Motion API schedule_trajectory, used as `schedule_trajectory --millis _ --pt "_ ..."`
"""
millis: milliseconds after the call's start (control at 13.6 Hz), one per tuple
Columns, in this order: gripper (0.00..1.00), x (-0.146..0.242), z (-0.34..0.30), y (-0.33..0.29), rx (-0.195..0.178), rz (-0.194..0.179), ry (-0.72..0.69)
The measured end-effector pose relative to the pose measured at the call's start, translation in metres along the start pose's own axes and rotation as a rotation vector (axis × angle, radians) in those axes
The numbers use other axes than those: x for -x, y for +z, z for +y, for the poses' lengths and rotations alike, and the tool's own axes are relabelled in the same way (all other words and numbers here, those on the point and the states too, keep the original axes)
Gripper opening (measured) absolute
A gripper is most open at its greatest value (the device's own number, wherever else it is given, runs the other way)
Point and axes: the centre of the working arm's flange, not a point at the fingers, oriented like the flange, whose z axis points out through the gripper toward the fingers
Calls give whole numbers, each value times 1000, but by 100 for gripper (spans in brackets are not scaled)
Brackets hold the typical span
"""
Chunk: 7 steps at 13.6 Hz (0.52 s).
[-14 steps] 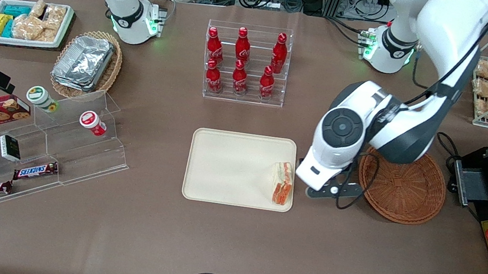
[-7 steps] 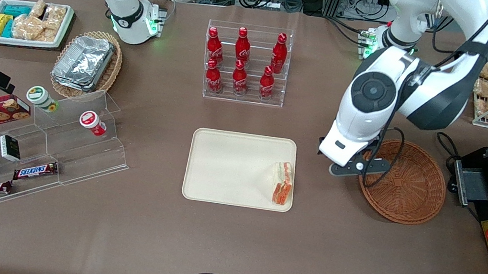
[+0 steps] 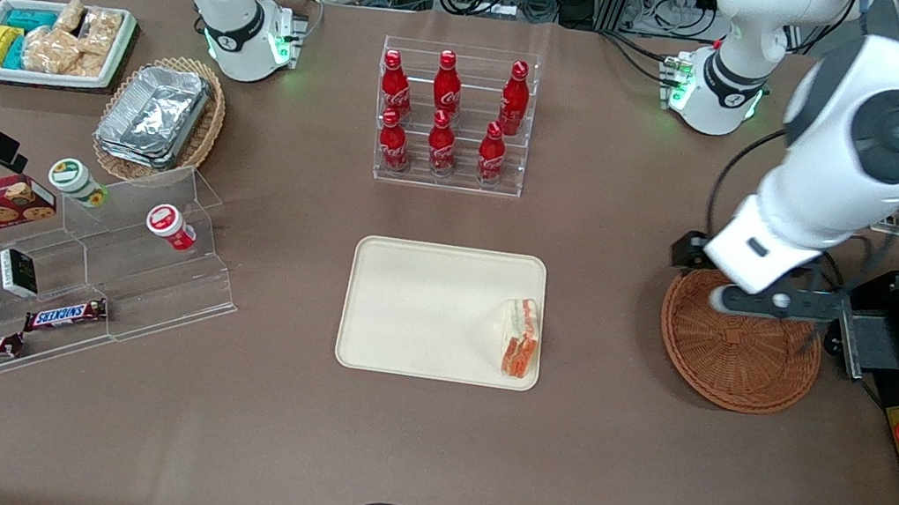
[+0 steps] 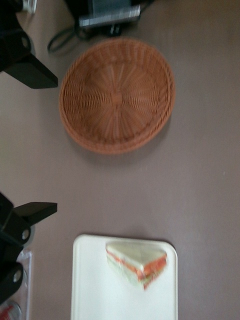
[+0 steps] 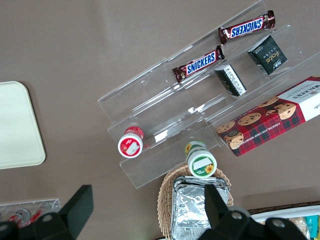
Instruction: Place sandwich from basket to tray
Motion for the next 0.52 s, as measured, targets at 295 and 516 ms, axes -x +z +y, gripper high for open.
schedule_trajectory --millis 295,516 --pt "100 -1 -64 -20 54 16 22" --pt "100 -7 -109 -23 67 25 -35"
